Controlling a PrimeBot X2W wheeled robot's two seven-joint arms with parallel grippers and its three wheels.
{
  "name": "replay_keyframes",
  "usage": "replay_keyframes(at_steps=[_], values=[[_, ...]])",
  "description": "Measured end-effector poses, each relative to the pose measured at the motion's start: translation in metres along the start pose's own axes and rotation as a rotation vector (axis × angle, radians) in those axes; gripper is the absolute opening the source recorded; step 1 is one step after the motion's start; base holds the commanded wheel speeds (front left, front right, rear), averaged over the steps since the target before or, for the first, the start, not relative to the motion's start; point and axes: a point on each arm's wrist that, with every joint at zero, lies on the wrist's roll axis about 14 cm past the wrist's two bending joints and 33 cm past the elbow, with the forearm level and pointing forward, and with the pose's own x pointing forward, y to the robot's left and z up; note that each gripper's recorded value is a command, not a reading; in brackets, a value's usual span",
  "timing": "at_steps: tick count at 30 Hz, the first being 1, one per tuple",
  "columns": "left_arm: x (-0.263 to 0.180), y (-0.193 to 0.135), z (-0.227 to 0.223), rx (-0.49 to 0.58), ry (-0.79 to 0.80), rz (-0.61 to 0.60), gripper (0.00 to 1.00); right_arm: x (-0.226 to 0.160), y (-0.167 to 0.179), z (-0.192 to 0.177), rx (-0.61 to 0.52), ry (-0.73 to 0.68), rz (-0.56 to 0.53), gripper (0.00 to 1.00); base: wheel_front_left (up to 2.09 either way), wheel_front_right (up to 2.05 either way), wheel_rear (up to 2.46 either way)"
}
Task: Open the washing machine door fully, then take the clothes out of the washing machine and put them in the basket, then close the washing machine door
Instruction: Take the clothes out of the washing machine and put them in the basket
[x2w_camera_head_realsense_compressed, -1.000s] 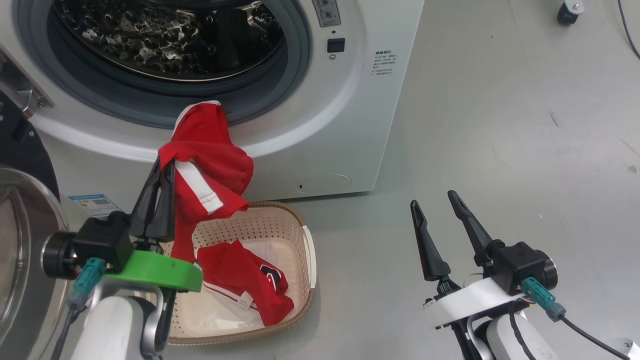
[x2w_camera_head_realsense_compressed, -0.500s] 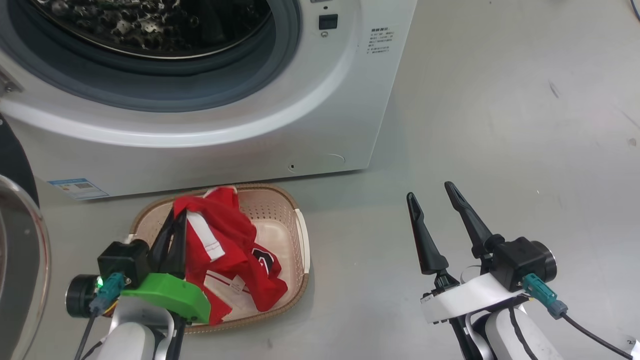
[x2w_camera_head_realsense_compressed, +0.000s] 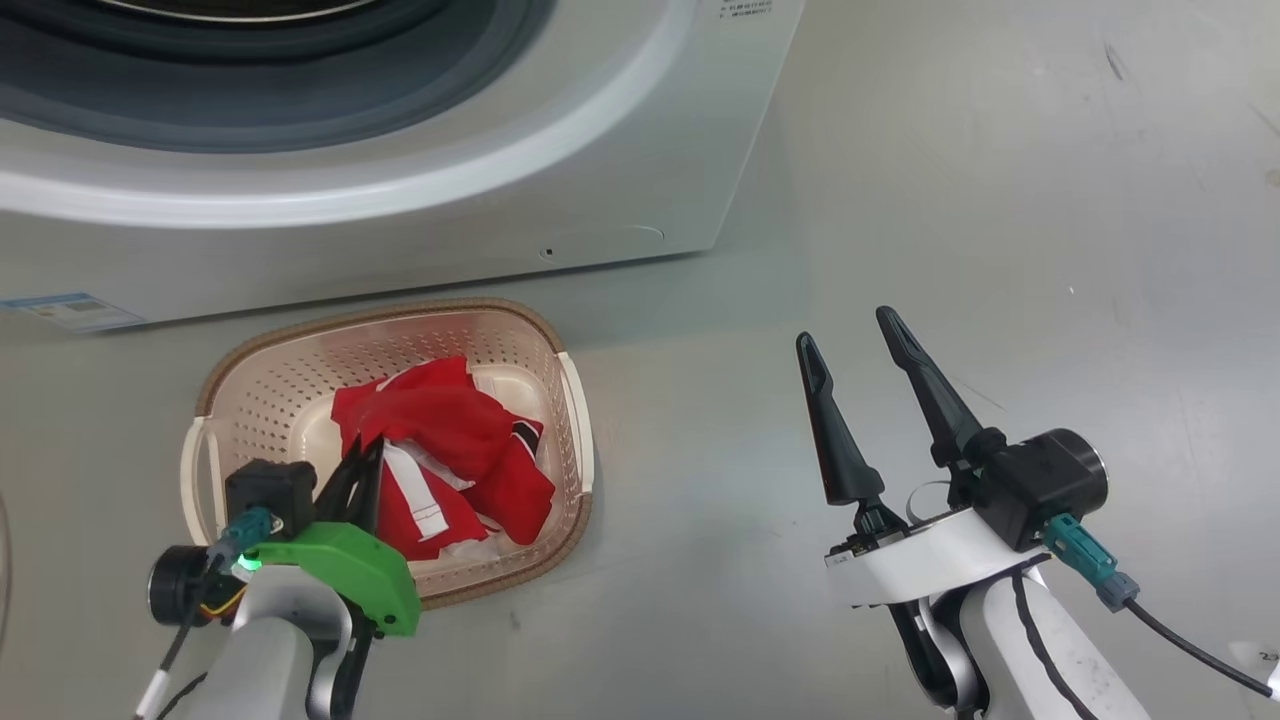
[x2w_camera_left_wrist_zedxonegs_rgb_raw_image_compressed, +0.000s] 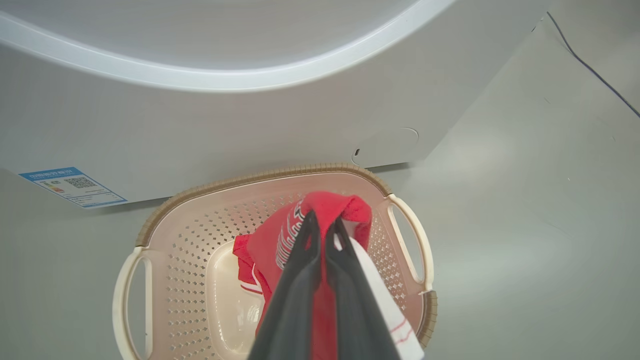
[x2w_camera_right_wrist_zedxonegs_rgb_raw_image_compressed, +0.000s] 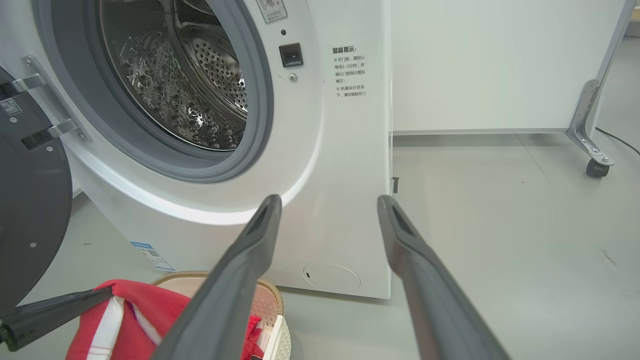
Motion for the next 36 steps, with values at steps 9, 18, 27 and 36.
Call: replay_keyframes(at_steps=[9,18,27,36], values=[[0.042,0.022,-0.053,0.020,0.225,0.017,0.00,0.023,-0.015,-0.016,0.003,0.024,-0.011,1.00,0.00,0.00,0.00],[0.073,0.040,-0.090,-0.039,0.356,0.062,0.00,0.037,-0.035,-0.030,0.004,0.045,-0.053,1.00,0.00,0.00,0.00],[0.088,0.040,-0.117,-0.071,0.440,0.073,0.00,0.038,-0.051,-0.045,0.003,0.082,-0.094,1.00,0.00,0.00,0.00],[0.092,0.049,-0.116,-0.096,0.420,0.117,1.00,0.043,-0.054,-0.045,0.000,0.077,-0.100,1.00,0.00,0.00,0.00]])
